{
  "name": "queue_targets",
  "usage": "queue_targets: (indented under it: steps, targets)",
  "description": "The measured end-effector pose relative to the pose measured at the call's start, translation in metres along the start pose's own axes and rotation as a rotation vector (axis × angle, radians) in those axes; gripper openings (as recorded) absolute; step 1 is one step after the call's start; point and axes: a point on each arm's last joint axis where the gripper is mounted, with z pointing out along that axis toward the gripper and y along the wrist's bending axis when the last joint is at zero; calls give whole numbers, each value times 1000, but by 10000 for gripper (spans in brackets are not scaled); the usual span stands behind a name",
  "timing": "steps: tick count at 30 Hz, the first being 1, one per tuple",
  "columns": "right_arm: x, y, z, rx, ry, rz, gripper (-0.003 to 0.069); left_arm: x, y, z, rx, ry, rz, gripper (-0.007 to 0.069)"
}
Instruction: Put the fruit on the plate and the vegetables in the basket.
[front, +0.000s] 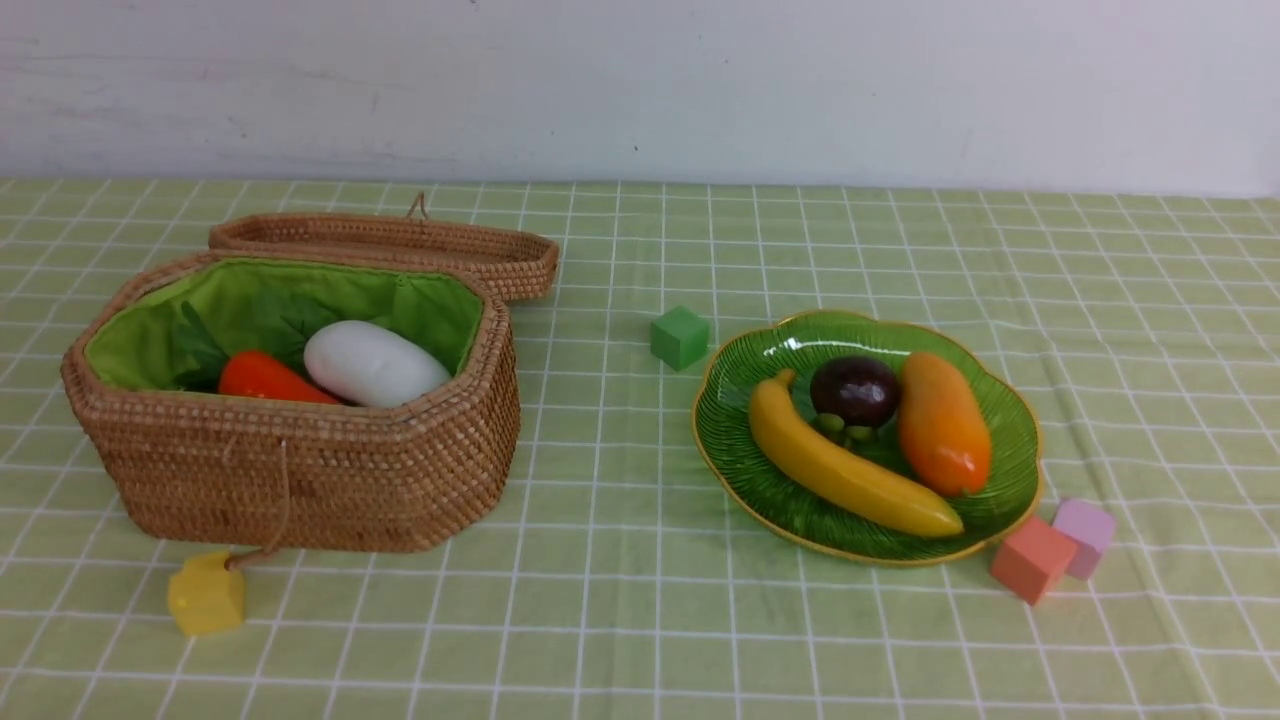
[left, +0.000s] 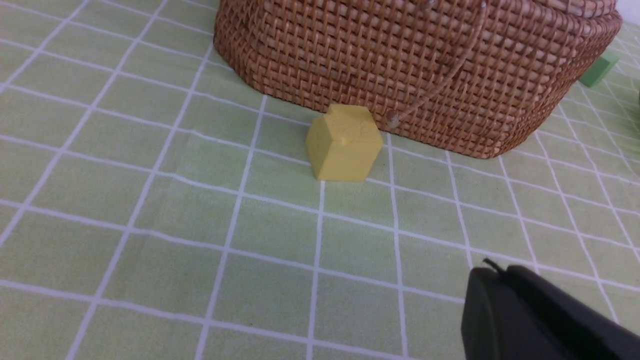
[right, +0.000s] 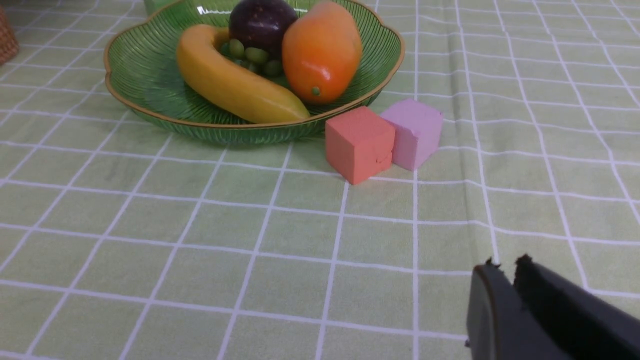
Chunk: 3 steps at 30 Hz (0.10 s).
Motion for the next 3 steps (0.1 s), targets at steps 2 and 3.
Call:
queue_targets:
  steps: [2,3]
  targets:
    - [0,0,0,0,0,0,73,0,0,0,0,0,0,-3]
    - [0,0,0,0,0,0,74,0,0,0,0,0,0,-2]
